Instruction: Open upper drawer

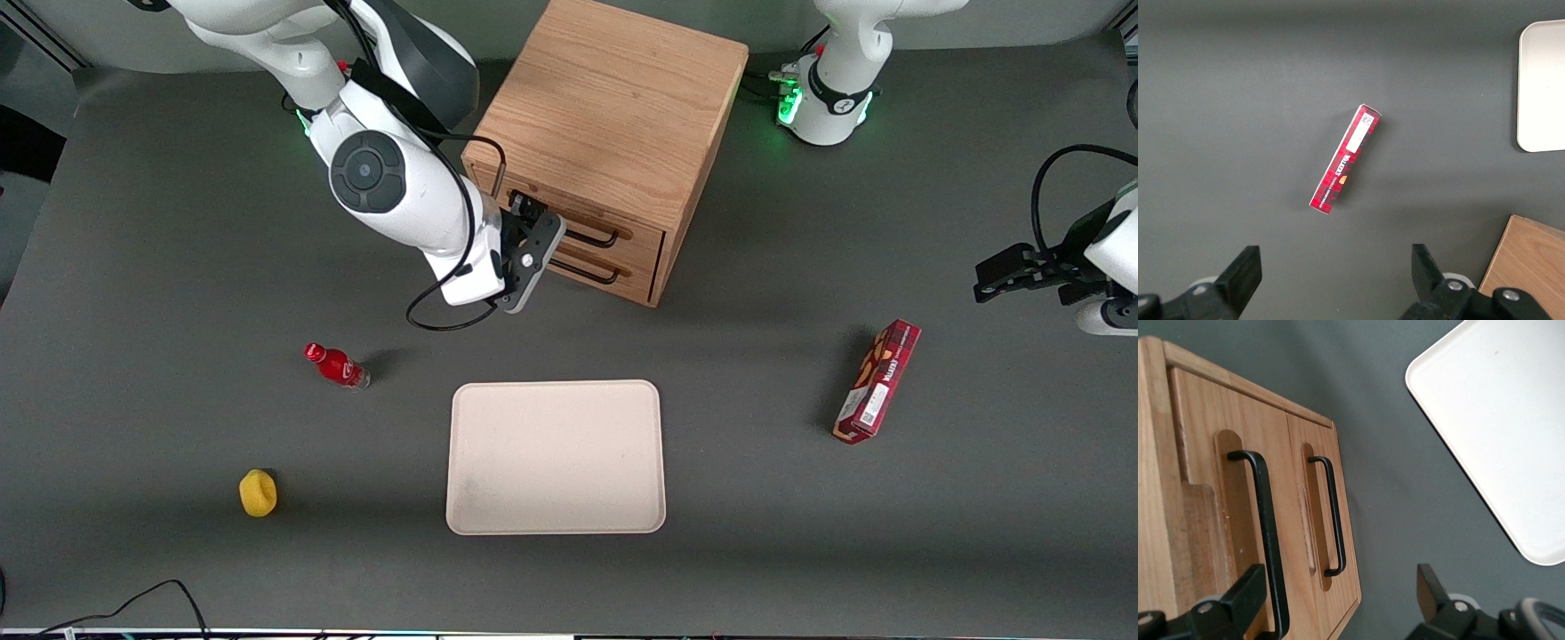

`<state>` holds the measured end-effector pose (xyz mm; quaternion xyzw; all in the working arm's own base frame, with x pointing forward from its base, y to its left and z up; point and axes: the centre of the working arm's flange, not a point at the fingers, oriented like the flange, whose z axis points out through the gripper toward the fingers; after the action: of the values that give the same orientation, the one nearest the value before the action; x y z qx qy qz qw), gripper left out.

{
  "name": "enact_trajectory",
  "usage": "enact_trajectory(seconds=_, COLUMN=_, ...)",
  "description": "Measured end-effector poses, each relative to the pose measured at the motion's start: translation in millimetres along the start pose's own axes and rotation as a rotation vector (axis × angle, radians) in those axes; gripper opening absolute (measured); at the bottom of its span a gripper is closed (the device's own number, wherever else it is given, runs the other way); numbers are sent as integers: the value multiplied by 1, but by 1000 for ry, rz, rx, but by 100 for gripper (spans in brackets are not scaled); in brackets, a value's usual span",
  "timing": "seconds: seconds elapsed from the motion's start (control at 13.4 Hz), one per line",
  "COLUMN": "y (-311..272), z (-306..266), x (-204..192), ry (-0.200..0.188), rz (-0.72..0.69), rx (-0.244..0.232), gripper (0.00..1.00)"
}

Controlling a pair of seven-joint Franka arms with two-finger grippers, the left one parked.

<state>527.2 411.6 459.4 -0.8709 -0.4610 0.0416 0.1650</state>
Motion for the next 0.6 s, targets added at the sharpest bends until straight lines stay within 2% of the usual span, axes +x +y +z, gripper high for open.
enact_trajectory(seconds=0.37, y=-29, z=31, x=11, ry=-28, rz=-53, rx=21, gripper=100)
enact_trajectory(seconds=0.6, y=-29, z=45, x=9, ry=-58, rz=-65, rx=5, gripper=100)
